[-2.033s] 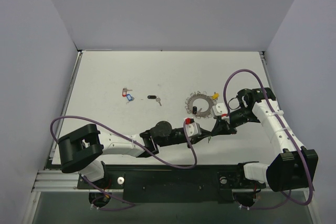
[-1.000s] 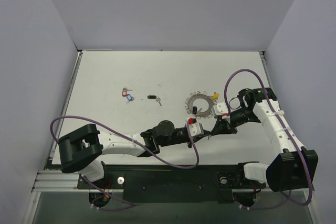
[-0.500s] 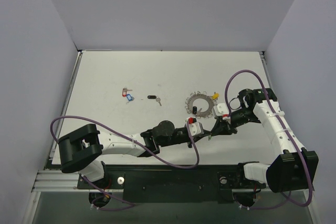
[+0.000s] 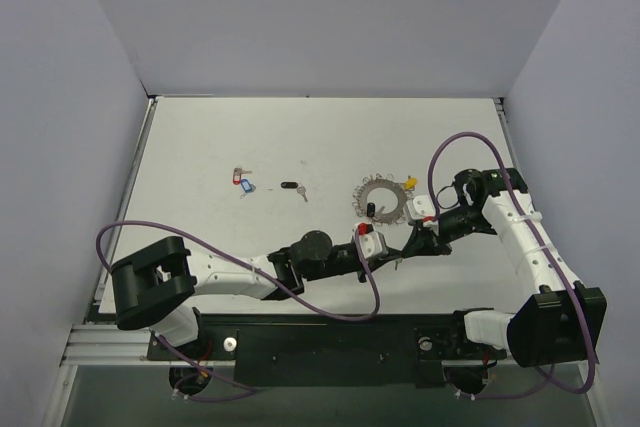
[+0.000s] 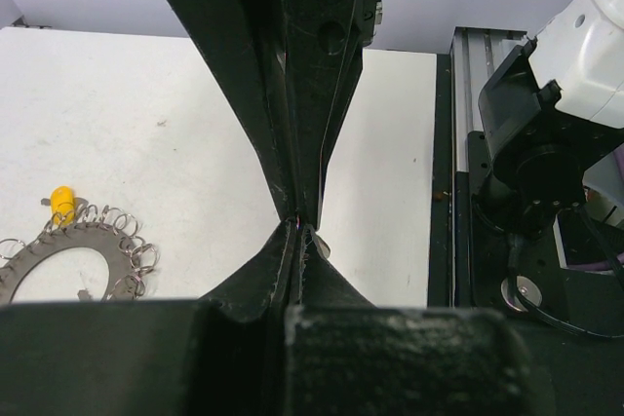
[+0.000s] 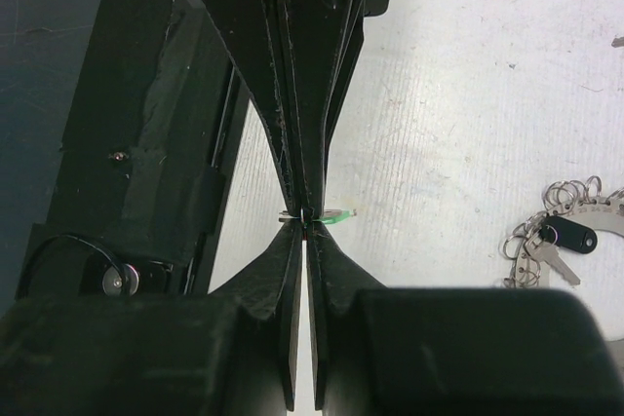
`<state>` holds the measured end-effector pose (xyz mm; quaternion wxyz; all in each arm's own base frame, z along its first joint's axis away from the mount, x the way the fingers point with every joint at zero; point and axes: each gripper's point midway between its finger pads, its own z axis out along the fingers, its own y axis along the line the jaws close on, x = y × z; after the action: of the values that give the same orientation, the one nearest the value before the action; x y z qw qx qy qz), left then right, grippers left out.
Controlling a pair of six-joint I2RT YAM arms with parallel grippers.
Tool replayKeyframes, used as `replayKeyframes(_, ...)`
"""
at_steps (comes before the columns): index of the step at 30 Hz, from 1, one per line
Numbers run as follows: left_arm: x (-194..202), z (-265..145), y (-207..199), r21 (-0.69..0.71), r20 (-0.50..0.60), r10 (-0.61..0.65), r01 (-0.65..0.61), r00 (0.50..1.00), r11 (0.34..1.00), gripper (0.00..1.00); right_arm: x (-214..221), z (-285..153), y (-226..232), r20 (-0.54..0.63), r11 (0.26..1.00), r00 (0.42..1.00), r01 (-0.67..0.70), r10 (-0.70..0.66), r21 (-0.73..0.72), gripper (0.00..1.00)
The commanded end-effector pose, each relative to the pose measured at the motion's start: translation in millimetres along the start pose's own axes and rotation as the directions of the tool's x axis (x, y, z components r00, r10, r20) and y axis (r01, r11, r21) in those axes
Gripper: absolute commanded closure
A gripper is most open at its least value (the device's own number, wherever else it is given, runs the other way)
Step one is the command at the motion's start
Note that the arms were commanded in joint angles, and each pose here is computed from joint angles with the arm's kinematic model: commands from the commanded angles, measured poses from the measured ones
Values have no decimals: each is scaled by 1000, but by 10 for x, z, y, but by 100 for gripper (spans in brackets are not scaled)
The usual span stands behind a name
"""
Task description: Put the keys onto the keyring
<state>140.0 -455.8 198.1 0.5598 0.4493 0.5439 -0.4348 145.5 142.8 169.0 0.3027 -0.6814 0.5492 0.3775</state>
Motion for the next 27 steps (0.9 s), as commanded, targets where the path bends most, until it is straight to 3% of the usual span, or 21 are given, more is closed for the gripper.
replayKeyframes(1, -337, 1, 61, -41, 122, -4, 9, 992, 999, 100, -249, -19, 398, 57, 968, 971, -225, 232, -106, 100)
replayKeyframes(3, -369, -50, 100, -64, 142, -6, 16, 990, 998, 88, -251, -38, 353, 53, 965, 967, -246, 251, -86, 100)
replayKeyframes(4, -364, -110, 117, -80, 152, -37, 50, 988, 996, 72, -241, -46, 335, 50, 964, 965, -254, 258, -80, 100)
replayKeyframes(6, -416, -208, 151, -102, 190, -54, 74, 980, 992, 51, -239, -62, 309, 49, 961, 961, -269, 272, -63, 100)
replayKeyframes(8, -457, -312, 213, -133, 216, -69, 100, 974, 986, 45, -223, -72, 284, 43, 957, 956, -286, 289, -49, 100)
replayKeyframes(12, -435, -463, 404, -193, 212, -140, 182, 967, 964, 42, -200, -95, 233, 36, 947, 947, -320, 320, -22, 100)
replayKeyframes(16, -215, -602, 763, -284, 156, -329, 361, 931, 888, 39, -153, -155, 145, 18, 916, 917, -399, 398, 37, 100)
replayKeyframes(20, -22, -725, 1137, -317, 115, -575, 579, 810, 751, 36, -43, -270, -101, 42, 863, 879, -474, 475, 176, 100)
replayKeyframes(22, 95, -778, 1370, -354, 130, -679, 673, 723, 649, 36, 14, -301, -218, 61, 821, 853, -516, 518, 243, 100)
replayKeyframes(26, 371, -723, 1664, -440, 82, -760, 708, 645, 553, 36, 220, -530, -584, 186, 641, 763, -627, 619, 442, 100)
replayKeyframes(27, 604, -717, 1672, -488, 36, -788, 699, 615, 523, 36, 299, -550, -599, 199, 603, 744, -643, 638, 472, 100)
